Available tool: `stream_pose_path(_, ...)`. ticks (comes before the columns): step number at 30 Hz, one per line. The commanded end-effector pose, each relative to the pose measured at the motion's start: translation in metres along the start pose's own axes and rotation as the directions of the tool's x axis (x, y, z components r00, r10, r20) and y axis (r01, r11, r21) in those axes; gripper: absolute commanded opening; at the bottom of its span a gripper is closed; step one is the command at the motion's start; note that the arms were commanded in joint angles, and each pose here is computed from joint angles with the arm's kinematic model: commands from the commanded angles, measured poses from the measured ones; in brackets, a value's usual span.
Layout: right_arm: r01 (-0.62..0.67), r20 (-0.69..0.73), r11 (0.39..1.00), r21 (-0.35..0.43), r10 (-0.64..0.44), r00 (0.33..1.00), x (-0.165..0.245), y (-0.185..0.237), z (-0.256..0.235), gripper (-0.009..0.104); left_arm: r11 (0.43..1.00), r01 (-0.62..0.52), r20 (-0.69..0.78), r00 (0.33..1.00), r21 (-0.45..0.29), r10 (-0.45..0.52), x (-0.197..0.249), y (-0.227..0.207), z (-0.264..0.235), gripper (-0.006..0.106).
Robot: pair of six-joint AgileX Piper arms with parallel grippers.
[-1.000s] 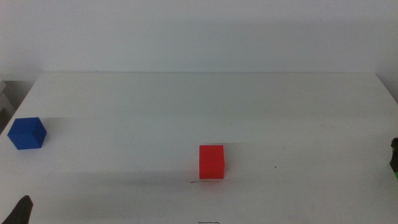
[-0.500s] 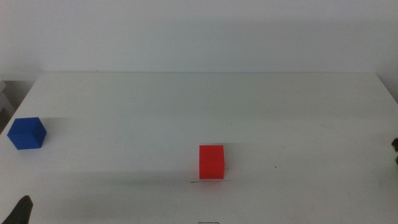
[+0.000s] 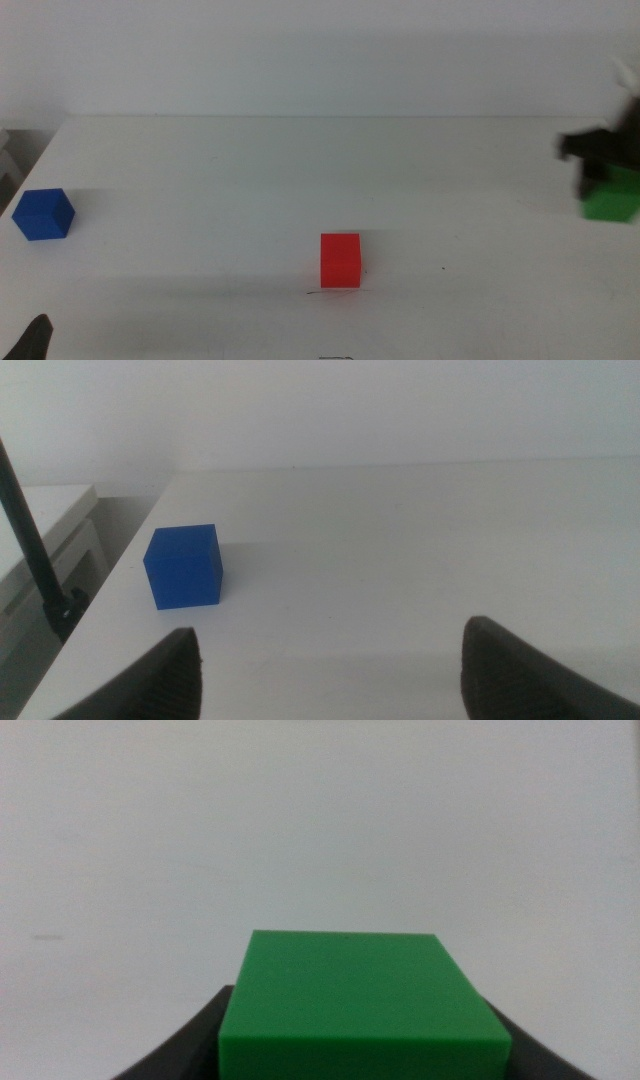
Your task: Stack red cubes first, then green, then blue cubes in a specific spot.
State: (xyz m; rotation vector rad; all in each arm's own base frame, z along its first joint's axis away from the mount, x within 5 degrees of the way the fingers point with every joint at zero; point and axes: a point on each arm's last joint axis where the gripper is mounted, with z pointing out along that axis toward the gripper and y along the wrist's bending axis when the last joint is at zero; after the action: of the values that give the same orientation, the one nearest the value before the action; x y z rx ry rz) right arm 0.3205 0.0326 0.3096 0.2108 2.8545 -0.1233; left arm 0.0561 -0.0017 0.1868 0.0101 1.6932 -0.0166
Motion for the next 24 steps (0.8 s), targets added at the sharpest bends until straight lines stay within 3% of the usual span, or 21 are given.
stream_pose_path(1, -0.01, 0.08, 1.0, -0.021, 0.012, 0.997, 0.005, 0.025, -0.04, -0.001, 1.0, 0.011, 0.112, 0.994, 0.001, -0.011, -0.009, 0.0, -0.002, 0.086)
stream_pose_path(15, 0.156, 0.073, 0.973, -0.167, -0.146, 0.987, 0.01, 0.196, -0.03, -0.001, 1.0, 0.011, 0.112, 0.994, 0.001, -0.011, -0.009, 0.0, -0.002, 0.086)
stream_pose_path(24, 0.165, 0.006, 0.968, -0.189, -0.166, 0.986, 0.019, 0.235, -0.003, -0.001, 1.0, 0.011, 0.112, 0.994, 0.001, -0.011, -0.009, 0.0, -0.002, 0.086)
